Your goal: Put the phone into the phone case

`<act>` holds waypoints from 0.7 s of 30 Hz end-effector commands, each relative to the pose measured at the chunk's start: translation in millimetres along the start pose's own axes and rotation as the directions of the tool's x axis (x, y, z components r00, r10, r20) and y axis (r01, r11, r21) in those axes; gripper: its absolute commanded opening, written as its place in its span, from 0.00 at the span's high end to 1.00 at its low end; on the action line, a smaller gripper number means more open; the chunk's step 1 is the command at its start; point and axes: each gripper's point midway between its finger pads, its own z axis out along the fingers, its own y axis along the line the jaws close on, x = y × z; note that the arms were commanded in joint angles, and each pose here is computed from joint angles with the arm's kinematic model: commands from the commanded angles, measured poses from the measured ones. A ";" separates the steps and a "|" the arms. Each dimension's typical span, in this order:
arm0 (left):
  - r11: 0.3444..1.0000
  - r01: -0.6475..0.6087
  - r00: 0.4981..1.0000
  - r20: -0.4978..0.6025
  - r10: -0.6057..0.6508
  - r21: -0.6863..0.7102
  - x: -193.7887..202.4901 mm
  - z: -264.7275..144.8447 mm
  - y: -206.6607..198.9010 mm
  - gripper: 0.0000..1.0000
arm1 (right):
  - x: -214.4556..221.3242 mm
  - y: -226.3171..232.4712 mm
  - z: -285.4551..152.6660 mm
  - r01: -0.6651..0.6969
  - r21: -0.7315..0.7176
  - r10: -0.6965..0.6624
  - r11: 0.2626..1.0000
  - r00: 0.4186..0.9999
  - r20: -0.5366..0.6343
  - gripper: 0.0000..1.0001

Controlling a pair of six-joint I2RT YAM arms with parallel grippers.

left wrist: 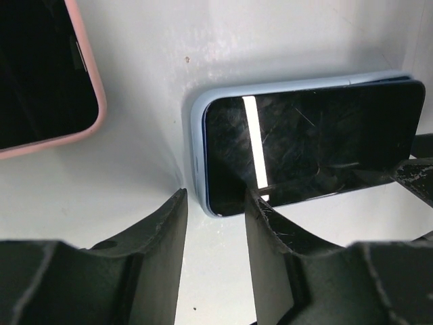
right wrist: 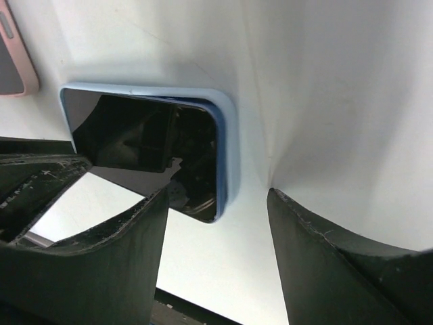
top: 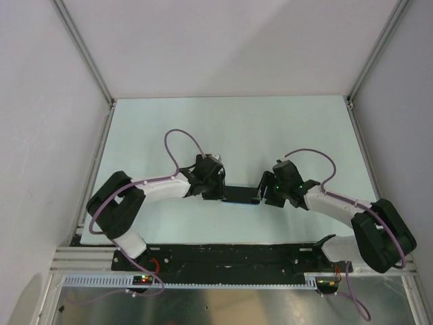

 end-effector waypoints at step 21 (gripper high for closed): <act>0.981 -0.085 0.995 -0.072 0.073 -0.174 -20.6 -0.7 17.4 0.57 | -16.5 10.8 1.9 -0.125 -0.291 0.137 0.948 0.990 0.022 0.44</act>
